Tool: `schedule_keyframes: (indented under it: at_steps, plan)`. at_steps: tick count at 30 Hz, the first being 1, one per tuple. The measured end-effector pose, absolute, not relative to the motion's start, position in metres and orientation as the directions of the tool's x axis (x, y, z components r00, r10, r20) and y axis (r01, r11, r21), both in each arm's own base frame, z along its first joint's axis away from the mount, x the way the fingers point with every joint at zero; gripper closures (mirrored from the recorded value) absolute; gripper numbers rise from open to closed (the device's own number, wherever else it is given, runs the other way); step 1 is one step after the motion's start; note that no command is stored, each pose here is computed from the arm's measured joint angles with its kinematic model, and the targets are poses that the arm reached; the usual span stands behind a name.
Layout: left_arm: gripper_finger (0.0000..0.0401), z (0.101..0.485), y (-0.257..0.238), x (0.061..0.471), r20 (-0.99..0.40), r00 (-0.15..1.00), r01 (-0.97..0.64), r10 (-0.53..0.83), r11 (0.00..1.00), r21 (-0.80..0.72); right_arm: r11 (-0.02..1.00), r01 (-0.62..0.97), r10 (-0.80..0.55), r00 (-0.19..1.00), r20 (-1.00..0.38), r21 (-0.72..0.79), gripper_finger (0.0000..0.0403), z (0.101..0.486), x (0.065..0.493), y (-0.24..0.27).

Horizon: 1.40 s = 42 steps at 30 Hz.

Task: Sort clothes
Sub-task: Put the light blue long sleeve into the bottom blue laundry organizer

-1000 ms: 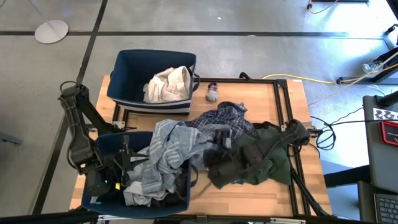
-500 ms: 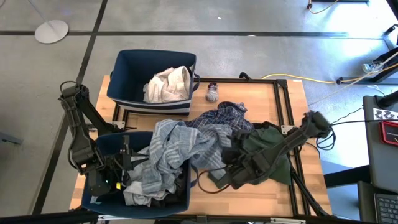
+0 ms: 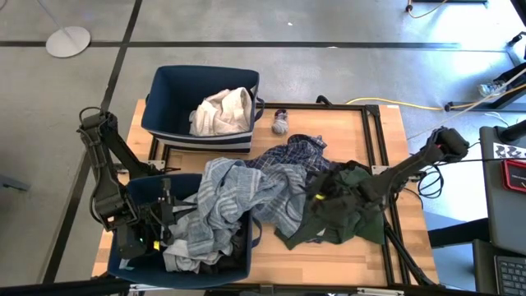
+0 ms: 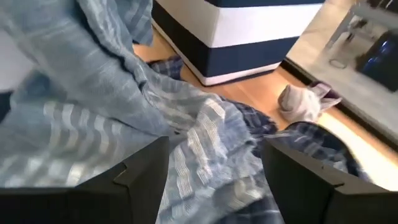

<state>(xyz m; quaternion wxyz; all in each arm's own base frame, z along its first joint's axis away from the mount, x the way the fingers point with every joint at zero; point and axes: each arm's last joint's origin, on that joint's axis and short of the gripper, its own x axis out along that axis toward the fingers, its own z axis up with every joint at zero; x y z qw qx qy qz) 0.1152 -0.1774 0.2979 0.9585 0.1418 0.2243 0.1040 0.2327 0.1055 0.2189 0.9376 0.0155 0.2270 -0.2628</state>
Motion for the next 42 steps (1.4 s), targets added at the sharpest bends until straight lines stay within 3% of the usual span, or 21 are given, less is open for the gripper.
schedule_keyframes:
  at_steps: [13,20,31,37,42]
  plan:
    - [0.0361,0.298,-0.178,0.115,-0.400,0.878,-0.148,0.263,0.944,0.296,0.904,0.428,-0.349,0.730,-0.588,-0.006,0.0150,0.194,0.260,0.077]
    - [0.0361,0.298,-0.177,0.115,-0.400,0.878,-0.148,0.263,0.944,0.296,0.961,0.275,-0.226,0.820,-0.526,0.016,0.0150,0.195,0.277,0.085]
    - [0.0361,0.298,-0.177,0.115,-0.400,0.878,-0.148,0.263,0.944,0.296,0.958,0.241,-0.285,0.847,-0.448,-0.154,0.0150,0.181,0.295,0.085]
    - [0.0361,0.298,-0.177,0.115,-0.400,0.878,-0.148,0.264,0.943,0.297,0.950,0.260,-0.309,0.848,-0.431,-0.171,0.0151,0.173,0.303,0.080]
    - [0.0361,0.298,-0.177,0.115,-0.400,0.878,-0.148,0.264,0.943,0.297,0.949,0.260,-0.311,0.861,-0.402,-0.177,0.0202,0.175,0.305,0.079]
